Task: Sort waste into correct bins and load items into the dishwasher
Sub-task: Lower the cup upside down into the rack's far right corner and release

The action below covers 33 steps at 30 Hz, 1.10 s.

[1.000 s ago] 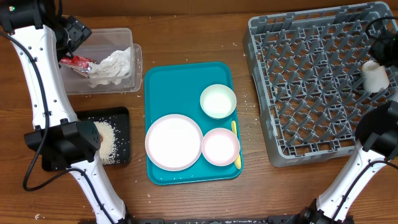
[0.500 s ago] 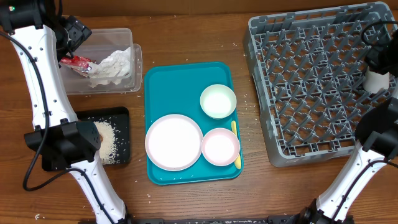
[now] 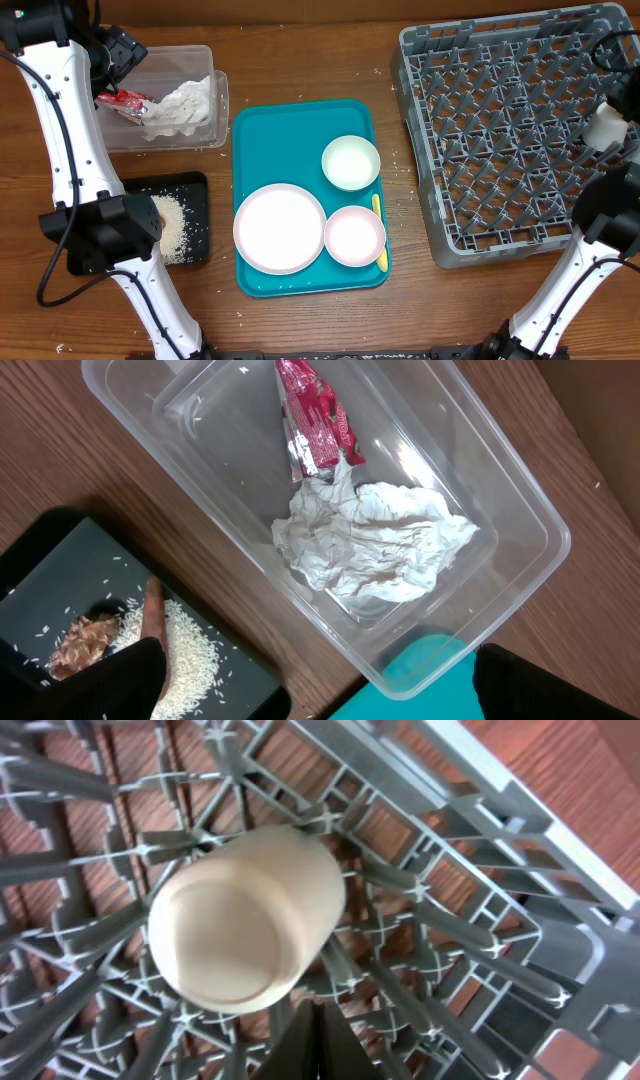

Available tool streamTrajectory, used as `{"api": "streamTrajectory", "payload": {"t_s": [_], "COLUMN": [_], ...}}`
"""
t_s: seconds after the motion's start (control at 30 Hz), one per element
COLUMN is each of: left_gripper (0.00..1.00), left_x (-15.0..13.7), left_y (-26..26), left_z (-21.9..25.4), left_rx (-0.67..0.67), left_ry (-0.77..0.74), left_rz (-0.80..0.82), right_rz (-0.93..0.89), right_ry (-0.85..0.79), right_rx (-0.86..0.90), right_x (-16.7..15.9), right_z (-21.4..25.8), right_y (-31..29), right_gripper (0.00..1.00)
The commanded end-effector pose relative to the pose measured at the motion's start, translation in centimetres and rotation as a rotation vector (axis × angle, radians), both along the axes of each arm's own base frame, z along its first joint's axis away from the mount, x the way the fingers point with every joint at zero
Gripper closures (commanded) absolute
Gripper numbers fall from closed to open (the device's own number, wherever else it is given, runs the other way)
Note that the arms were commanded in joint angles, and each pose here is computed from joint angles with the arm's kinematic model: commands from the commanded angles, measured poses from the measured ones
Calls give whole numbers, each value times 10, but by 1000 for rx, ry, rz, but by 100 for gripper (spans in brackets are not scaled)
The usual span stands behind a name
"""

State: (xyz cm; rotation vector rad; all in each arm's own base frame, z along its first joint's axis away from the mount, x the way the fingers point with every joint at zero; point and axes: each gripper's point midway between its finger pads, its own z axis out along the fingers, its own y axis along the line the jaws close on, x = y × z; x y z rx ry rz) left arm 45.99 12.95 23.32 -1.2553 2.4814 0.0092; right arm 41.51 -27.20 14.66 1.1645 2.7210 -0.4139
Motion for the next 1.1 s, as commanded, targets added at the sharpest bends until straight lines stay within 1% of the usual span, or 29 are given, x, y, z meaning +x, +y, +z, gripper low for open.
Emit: {"api": "streamTrajectory", "payload": {"t_s": [0.0, 0.17, 0.3, 0.5, 0.67, 0.77, 0.9, 1.0, 1.07], "left_gripper": [0, 0, 0, 0, 0, 0, 0, 0, 0], "left_x": [1, 1, 1, 1, 1, 1, 1, 1, 1], "left_y": [-3, -3, -3, -3, -3, -3, -3, -3, -3], "left_z": [-4, -4, -4, -4, -4, -4, -4, -4, -4], "left_rx": [-7, -7, -7, -7, -7, -7, -7, -7, -7], "left_ry": [9, 9, 9, 9, 9, 9, 9, 9, 9], "left_rz": [-4, -4, -4, -4, -4, -4, -4, -4, -4], "right_rz": [-21, 15, 18, -14, -36, -46, -79, -87, -69], "right_ry": [-62, -158, -167, -139, -130, -114, -60, -81, -129], "right_rx": [-21, 55, 58, 45, 69, 36, -18, 1, 37], "right_x": [6, 27, 31, 21, 14, 10, -2, -2, 6], "right_z": [15, 13, 10, -1, -12, -11, -8, 1, 11], "right_y": [-4, 6, 6, -9, -16, -22, -30, -25, -16], "right_gripper": [96, 96, 96, 96, 96, 96, 96, 96, 96]}}
